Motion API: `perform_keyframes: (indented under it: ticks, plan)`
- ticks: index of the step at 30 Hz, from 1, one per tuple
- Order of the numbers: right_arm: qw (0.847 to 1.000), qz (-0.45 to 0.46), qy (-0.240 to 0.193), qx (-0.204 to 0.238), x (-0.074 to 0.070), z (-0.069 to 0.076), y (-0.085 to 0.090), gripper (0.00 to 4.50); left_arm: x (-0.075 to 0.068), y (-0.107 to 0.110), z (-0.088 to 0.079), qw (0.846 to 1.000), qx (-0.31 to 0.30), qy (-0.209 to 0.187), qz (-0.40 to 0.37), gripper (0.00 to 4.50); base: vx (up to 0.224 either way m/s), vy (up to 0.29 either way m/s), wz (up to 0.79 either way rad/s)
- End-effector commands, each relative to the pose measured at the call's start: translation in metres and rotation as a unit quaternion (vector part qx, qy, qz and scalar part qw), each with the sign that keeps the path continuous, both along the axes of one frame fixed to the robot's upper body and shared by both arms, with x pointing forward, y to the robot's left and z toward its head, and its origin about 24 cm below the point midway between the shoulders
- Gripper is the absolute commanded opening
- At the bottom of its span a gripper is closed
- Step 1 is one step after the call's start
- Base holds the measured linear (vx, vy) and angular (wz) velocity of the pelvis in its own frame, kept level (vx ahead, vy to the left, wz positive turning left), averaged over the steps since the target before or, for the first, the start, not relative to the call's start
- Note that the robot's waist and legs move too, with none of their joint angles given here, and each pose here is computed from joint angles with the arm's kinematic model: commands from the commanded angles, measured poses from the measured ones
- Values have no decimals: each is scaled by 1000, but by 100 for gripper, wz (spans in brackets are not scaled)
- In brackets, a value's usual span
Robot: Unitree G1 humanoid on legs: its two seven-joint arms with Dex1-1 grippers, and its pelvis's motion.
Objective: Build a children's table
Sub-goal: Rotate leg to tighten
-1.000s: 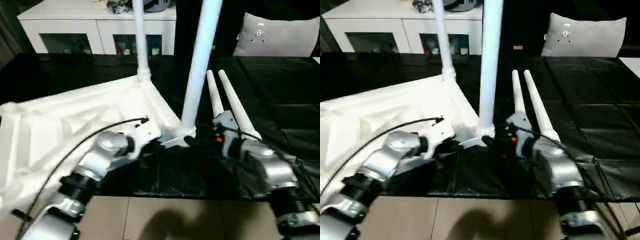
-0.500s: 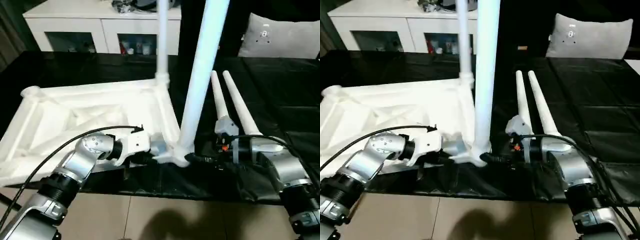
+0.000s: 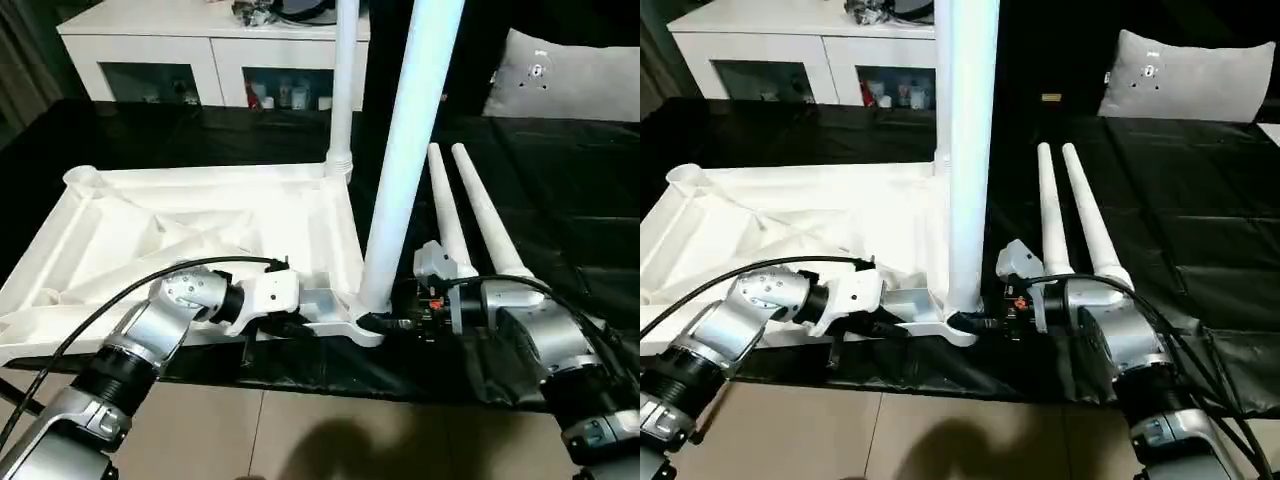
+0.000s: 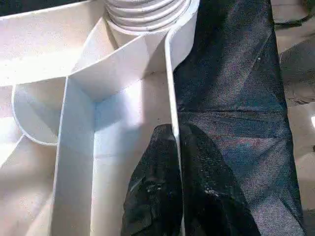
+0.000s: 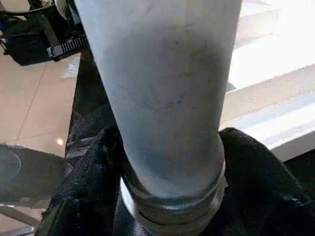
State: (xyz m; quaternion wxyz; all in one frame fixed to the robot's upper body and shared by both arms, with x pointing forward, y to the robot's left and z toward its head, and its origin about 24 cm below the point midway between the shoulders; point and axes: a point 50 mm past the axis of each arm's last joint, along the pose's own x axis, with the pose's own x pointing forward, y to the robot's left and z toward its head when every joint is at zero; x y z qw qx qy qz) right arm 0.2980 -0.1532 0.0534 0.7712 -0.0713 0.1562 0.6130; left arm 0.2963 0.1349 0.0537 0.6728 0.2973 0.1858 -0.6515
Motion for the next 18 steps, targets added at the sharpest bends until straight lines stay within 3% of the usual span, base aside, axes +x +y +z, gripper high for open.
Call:
perform_keyframes:
  ticks: [1, 7, 10, 13, 17, 18]
  plan:
    - [1000, 11, 3, 4, 1, 2, 3, 269, -14, -1, -23, 997, 50, 52, -38, 0, 0, 0, 0]
    - [999, -24, 33, 15, -3, -5, 5, 266, -9, -10, -18, 998, 3, 59, 21, 0, 0, 0, 0]
    - [992, -115, 43, 23, 5, -11, 11, 265, -4, -24, -15, 993, -36, 74, 81, 0, 0, 0, 0]
    - [981, -190, 48, 12, 12, -19, 20, 265, 1, -39, -14, 983, -73, 85, 142, 0, 0, 0, 0]
    - [942, -331, 54, -15, 25, -31, 32, 264, 14, -63, -17, 963, -76, 72, 247, 0, 0, 0, 0]
    - [942, -331, 54, -15, 25, -31, 32, 264, 14, -63, -17, 963, -76, 72, 247, 0, 0, 0, 0]
